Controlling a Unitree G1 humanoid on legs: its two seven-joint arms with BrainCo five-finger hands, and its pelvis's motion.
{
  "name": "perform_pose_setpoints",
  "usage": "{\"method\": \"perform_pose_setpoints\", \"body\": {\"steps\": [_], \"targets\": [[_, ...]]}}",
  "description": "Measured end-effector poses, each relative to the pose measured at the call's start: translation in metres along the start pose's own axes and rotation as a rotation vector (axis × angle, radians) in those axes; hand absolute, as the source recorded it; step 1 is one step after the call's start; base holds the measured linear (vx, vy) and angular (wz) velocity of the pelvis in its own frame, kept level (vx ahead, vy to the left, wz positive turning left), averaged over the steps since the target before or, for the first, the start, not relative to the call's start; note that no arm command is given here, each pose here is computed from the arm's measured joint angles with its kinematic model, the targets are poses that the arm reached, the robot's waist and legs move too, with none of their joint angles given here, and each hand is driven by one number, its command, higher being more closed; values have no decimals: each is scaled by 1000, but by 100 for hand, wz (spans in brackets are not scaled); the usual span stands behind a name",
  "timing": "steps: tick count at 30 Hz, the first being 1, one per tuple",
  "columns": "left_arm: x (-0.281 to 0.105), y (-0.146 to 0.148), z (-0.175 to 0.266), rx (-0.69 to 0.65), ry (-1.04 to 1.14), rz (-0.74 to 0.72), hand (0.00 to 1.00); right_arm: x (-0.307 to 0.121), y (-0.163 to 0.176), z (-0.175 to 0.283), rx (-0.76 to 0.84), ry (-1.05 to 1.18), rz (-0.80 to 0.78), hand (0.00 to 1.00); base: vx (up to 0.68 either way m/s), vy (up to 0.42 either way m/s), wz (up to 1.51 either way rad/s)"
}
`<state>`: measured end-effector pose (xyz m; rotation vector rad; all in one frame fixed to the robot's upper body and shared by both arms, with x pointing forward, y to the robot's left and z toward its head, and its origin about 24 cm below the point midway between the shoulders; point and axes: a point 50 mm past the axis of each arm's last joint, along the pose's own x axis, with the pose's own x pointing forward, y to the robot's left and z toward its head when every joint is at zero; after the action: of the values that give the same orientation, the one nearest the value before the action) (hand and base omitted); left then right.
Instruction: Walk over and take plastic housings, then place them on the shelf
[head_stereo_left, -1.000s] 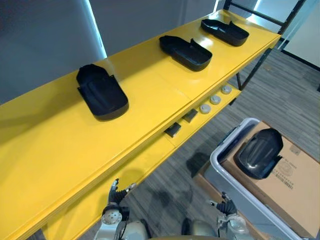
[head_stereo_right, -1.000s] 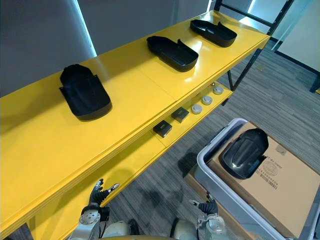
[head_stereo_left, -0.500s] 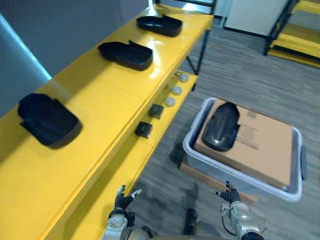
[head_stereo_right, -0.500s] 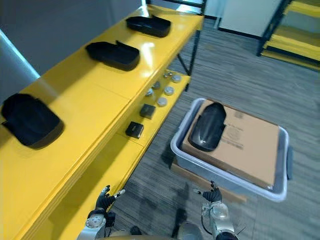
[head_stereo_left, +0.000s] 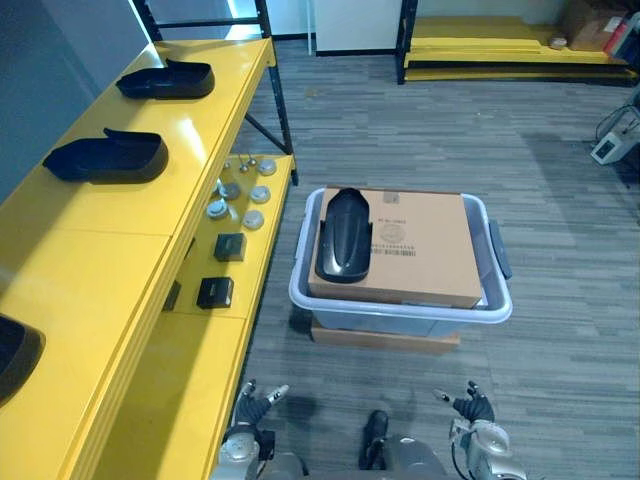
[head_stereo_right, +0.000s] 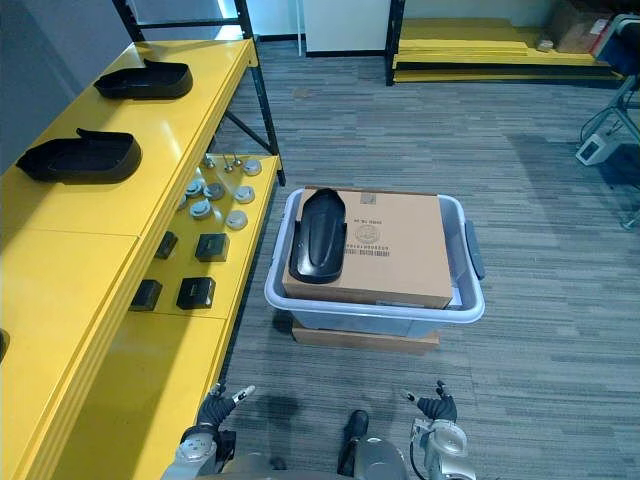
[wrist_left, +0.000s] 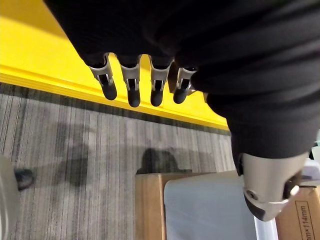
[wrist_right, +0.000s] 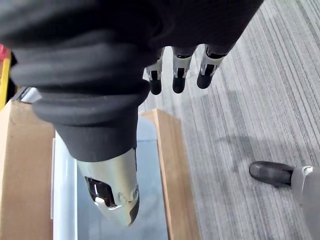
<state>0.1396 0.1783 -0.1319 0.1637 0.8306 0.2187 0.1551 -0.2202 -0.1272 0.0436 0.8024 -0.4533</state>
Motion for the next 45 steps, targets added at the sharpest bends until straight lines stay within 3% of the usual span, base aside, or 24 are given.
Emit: {"method": "perform_pose_setpoints", "body": {"steps": [16,21,26,31,37,45], "targets": [[2,8,-6,20,27,17,0,-2,-7,-7,22,19,-23,0,148,134,-17],[0,22,-16,48,52,42,0,-2,-18,-8,110,26,-97,0,70,115,9],[-1,22,-18,60,57,39,0,2,-56,36,164,-142,-232,0,9,16,5],[-2,21,-18,63,54,33,0,-11,-75,127,174,-505,-305,0,-49,-52,5],[-9,16,-30,77,78,10,0,-39,-47,199,93,-826,-222,0,-87,-63,16],[-8,15,-25,70,49,-6,0,-49,18,234,-100,-950,-40,0,-81,-6,11]]}}
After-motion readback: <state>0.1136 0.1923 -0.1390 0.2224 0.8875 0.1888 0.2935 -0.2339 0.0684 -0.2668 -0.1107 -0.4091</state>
